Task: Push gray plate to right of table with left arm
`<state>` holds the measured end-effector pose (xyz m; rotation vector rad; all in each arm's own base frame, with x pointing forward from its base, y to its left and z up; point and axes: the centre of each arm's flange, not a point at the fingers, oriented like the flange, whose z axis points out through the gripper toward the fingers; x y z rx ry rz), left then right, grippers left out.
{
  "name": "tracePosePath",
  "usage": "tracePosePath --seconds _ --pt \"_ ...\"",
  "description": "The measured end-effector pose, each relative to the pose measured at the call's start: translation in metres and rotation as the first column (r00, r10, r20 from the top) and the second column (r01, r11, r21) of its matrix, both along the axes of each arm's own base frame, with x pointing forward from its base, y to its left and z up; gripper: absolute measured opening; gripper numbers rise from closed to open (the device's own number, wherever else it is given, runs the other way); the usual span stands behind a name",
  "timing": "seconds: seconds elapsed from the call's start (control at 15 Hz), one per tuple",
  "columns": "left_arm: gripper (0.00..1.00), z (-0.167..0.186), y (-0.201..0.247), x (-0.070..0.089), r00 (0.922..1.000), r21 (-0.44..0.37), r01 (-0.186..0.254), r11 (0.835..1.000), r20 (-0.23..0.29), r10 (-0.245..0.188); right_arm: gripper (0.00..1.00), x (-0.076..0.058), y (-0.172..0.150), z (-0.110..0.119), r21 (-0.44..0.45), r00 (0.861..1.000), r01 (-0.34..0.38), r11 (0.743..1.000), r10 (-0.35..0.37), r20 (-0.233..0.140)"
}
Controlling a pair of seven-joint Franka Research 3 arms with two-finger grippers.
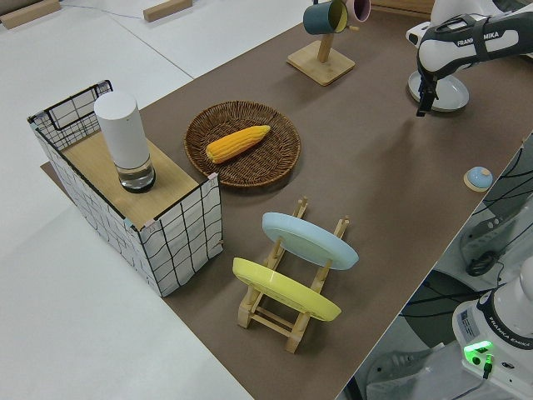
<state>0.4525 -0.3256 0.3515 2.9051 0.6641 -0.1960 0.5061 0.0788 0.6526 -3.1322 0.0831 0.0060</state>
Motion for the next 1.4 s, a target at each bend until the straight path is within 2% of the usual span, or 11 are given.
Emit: tracePosePath --seconds 0.2,0.4,0.53,0.73,1.0,1.2,1.4 --pt "1.0 0.023 0.046 0.022 0.9979 0.003 0.059 0.998 -0.028 -0.059 1.0 0.0 0.0 0.0 0.0 1.0 0.0 1.0 0.0 0.0" --pt "1.0 0.048 0.107 0.052 0.9905 -0.014 0.13 0.991 -0.042 -0.131 1.0 0.0 0.0 0.0 0.0 1.0 0.0 1.0 0.0 0.0" --pt "1.0 0.064 0.155 0.073 0.9846 -0.031 0.17 0.985 -0.035 -0.171 1.0 0.0 0.0 0.0 0.0 1.0 0.0 1.0 0.0 0.0" --pt "1.0 0.085 0.222 0.095 0.9739 -0.047 0.227 0.973 0.006 -0.227 1.0 0.0 0.0 0.0 0.0 1.0 0.0 1.0 0.0 0.0" --pt "1.0 0.097 0.279 0.105 0.9515 -0.015 0.306 0.952 0.036 -0.305 1.0 0.0 0.0 0.0 0.0 1.0 0.0 1.0 0.0 0.0" --pt "1.0 0.105 0.301 0.107 0.9458 0.022 0.324 0.946 0.023 -0.324 1.0 0.0 0.0 0.0 0.0 1.0 0.0 1.0 0.0 0.0" --pt "1.0 0.135 0.311 0.114 0.9407 0.065 0.334 0.94 0.037 -0.337 1.0 0.0 0.0 0.0 0.0 1.0 0.0 1.0 0.0 0.0"
